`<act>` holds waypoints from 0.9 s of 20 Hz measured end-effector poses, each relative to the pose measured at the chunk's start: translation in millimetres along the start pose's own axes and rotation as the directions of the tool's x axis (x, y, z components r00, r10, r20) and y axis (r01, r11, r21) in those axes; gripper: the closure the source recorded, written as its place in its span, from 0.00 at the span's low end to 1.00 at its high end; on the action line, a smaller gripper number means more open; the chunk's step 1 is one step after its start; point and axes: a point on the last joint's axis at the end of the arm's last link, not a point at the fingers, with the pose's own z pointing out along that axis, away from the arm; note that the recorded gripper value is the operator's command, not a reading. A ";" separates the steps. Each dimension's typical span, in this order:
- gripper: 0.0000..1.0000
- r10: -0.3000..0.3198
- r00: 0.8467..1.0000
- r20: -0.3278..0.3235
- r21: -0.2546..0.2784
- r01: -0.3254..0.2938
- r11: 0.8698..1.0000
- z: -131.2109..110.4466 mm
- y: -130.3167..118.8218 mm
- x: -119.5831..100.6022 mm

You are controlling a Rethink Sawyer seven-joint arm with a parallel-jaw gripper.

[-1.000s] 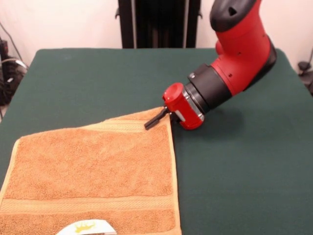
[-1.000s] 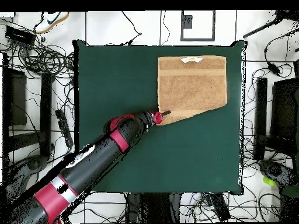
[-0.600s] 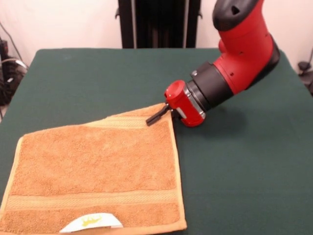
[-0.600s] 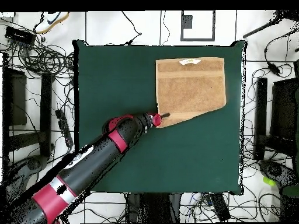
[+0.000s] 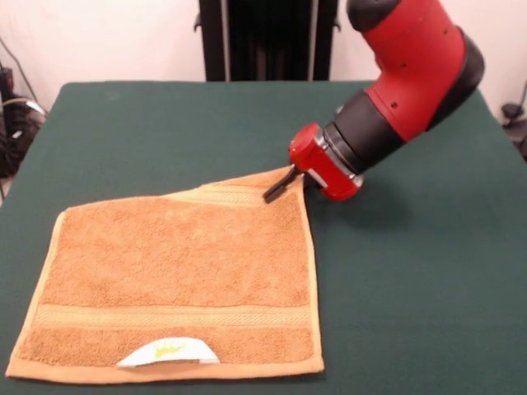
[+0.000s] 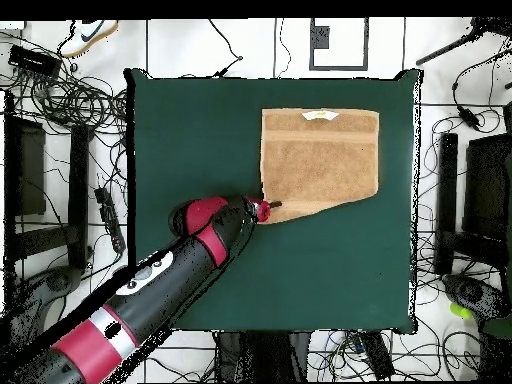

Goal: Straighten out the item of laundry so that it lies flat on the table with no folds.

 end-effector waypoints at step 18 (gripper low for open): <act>1.00 0.089 0.990 -0.110 -0.174 -0.108 0.979 -25.5 2.8 -5.0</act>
